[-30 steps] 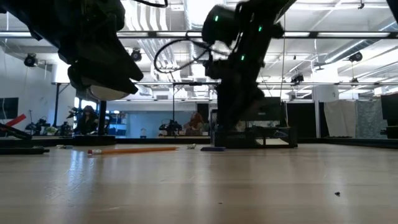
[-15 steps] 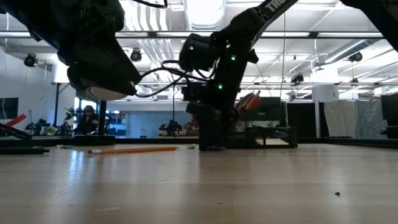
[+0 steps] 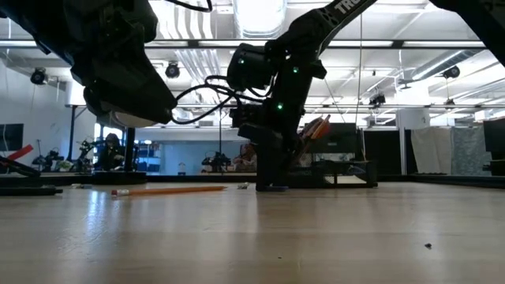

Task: Pick and place office supplies into organizer
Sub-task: Put the eraser into the desk organizer

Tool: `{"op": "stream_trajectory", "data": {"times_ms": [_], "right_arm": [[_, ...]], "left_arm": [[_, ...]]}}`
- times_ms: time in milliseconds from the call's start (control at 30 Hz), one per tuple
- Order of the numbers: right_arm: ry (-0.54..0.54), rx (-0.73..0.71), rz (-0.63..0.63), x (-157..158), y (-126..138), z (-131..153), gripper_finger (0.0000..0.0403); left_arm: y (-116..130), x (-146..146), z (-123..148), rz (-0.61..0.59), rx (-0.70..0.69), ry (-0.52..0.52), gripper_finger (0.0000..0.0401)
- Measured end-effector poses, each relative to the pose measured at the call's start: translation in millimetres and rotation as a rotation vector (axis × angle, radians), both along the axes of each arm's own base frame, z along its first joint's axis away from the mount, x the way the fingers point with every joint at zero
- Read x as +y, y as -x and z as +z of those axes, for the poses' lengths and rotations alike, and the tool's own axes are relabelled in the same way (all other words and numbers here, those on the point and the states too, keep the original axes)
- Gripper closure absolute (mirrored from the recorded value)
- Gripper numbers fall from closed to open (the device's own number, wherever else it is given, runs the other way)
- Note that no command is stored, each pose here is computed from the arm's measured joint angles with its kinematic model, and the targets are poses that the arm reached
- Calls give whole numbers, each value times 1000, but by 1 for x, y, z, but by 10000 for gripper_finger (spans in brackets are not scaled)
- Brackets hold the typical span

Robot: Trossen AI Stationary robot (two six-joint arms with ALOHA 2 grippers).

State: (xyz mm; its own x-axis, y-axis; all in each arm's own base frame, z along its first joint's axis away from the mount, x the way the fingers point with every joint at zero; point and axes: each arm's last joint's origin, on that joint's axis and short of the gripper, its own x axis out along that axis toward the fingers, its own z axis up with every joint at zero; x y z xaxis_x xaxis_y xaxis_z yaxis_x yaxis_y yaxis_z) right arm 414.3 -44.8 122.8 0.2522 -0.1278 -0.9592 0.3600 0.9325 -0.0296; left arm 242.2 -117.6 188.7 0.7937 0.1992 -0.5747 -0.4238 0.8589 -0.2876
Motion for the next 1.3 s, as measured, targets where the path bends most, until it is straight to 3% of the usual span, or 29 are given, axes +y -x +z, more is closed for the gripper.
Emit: {"op": "stream_trajectory", "data": {"times_ms": [133,233,400,600,733,900,1067,1300], "right_arm": [[-1,-19,-1,0,4,16,390],[18,82,-7,2,25,36,397],[43,132,-13,5,53,76,393],[82,110,60,17,74,100,379],[96,262,227,20,87,86,344],[124,328,490,25,81,62,268],[138,371,553,21,76,48,227],[158,293,590,13,67,48,233]], "left_arm": [[0,0,0,0,0,-1,223],[0,0,0,1,0,0,223],[0,0,0,2,-2,-1,223],[0,0,0,5,-8,-1,223],[0,0,0,6,-8,-2,223],[0,1,1,27,-18,-20,223],[0,1,1,34,-23,-22,223],[0,1,1,34,-23,-23,223]]}}
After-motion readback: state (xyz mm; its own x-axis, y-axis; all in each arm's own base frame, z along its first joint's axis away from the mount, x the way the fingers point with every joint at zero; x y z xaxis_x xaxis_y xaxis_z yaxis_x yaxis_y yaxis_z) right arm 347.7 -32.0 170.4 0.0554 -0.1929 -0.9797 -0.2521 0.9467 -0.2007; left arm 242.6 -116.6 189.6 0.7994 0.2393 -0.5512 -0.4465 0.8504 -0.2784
